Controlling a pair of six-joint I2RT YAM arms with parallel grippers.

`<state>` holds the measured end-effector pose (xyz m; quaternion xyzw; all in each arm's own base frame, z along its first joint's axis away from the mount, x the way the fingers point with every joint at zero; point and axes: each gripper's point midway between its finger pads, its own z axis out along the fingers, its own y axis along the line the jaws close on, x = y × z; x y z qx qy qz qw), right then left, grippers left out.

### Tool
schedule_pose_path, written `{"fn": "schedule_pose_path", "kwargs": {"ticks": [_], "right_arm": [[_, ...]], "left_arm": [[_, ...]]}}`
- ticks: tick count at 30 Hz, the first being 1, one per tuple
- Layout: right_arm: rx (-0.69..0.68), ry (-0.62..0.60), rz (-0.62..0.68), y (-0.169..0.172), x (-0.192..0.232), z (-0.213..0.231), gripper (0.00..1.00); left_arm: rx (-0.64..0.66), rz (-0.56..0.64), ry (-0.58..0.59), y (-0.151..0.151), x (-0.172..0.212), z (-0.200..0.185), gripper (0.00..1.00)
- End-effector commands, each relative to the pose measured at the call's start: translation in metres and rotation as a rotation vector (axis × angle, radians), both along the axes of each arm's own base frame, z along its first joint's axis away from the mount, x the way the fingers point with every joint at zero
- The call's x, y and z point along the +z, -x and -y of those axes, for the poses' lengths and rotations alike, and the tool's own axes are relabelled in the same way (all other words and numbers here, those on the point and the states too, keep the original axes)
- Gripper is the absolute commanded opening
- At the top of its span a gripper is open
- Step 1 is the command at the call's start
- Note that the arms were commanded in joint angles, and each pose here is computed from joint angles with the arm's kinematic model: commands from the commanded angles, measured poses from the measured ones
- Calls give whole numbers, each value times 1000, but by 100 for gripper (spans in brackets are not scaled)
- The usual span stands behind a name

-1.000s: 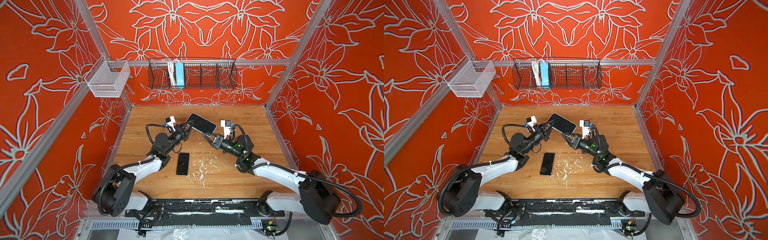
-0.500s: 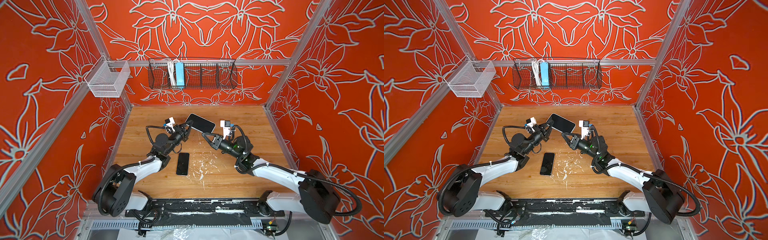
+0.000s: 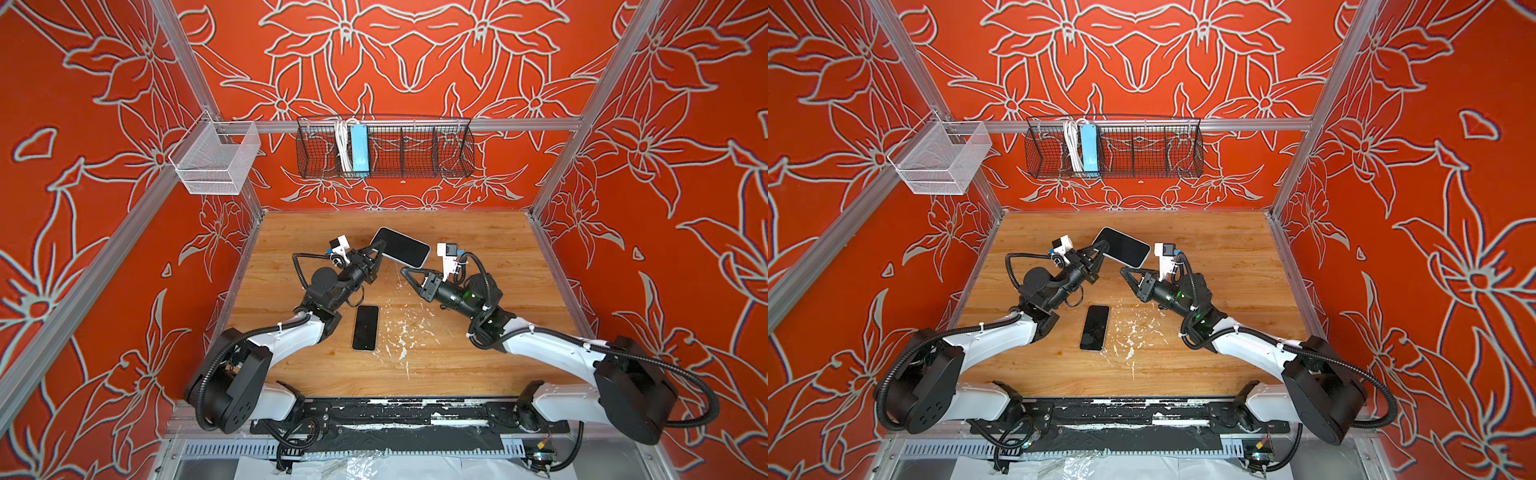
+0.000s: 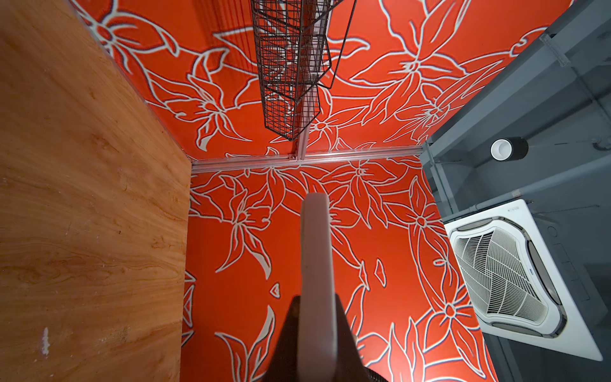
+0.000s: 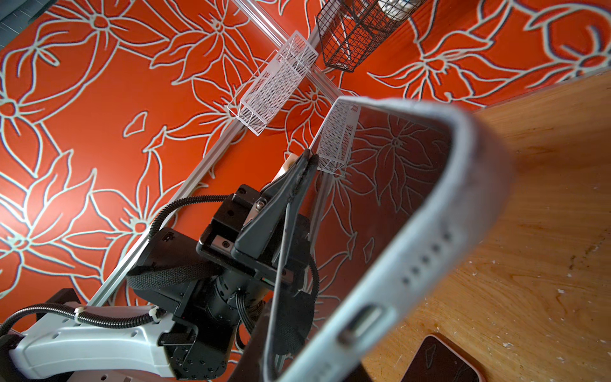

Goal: Take the phone out of the phone case

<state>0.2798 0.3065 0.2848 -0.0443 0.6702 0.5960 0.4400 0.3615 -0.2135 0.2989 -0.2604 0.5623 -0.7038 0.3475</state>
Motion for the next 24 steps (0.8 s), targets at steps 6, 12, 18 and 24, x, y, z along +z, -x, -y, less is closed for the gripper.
{"fn": "schedule_pose_path", "kwargs": {"ticks": [6,12,18,24], "right_arm": [[-16,-79,47,7,26,8,24],[-36,-94,43,4,29,11,23],[-48,-91,32,2,25,12,19],[-61,-57,26,0,15,12,13]], "left_arm": [[-9,85,60,9,27,-2,0],[-9,86,64,9,28,-3,0],[-8,83,69,10,28,-3,0],[-6,76,93,12,34,-6,0]]}}
